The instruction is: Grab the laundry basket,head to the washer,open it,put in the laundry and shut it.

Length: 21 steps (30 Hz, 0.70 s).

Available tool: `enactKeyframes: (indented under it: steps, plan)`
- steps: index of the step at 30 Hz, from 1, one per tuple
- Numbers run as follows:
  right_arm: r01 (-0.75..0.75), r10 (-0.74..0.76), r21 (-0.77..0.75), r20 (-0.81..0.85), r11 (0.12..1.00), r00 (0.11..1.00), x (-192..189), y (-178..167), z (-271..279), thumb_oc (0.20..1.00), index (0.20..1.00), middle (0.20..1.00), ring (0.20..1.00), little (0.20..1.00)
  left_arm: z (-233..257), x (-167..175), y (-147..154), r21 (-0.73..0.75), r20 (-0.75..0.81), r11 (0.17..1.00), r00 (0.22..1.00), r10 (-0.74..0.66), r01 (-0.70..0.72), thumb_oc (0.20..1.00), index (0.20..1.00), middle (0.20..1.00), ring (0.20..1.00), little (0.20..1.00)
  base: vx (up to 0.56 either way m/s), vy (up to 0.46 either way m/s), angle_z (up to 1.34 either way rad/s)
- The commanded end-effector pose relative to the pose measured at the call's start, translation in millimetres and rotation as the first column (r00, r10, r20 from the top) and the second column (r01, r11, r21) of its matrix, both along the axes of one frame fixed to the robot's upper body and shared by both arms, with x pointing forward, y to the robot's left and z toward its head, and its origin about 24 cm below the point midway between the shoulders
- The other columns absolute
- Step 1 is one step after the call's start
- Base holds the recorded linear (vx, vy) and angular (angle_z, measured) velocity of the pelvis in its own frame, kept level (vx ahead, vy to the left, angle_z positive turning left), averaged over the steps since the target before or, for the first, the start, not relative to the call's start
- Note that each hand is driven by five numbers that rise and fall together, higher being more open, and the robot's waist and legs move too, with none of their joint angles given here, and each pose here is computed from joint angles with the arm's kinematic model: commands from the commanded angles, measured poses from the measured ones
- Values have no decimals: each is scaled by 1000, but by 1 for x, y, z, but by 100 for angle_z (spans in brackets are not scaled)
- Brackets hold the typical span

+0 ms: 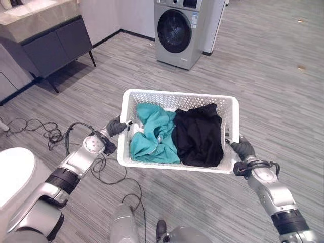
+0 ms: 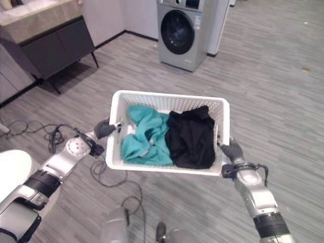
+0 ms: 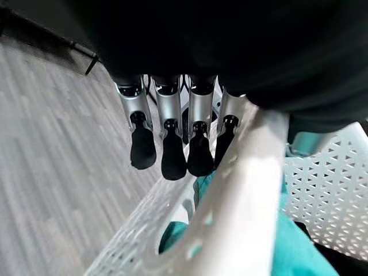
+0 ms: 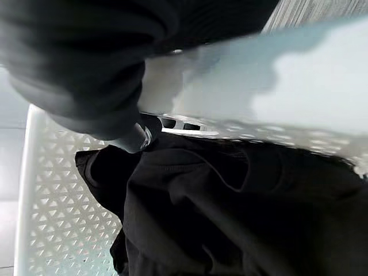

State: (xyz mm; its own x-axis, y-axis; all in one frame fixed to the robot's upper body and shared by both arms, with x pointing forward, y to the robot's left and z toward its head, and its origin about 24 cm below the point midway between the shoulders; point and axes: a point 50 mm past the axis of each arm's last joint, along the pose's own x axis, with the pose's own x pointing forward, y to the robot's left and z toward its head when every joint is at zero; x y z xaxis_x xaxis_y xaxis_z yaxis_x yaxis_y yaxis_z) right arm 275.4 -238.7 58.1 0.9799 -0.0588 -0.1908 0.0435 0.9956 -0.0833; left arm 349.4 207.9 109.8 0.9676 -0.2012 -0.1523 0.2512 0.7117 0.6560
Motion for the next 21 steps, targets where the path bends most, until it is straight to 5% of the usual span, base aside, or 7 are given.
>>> enactKeyframes:
  steps: [1, 15, 21]
  plan:
    - [92, -82, -33, 238, 995, 968, -2, -36, 51, 200, 200, 200, 200, 200, 66, 16, 42, 13, 222, 986, 962, 162, -169, 200, 200, 200, 200, 200, 514, 70, -61]
    - [-28, 23, 30, 161, 999, 987, 6, 4, 23, 200, 200, 200, 200, 200, 72, 12, 48, 48, 259, 981, 951, 170, -189, 200, 200, 200, 200, 200, 598, 177, -35]
    - [184, -197, 118, 113, 976, 974, -35, -38, 2, 200, 200, 200, 200, 200, 56, 24, -12, 79, 214, 997, 977, 7, -25, 200, 200, 200, 200, 200, 434, -65, 174]
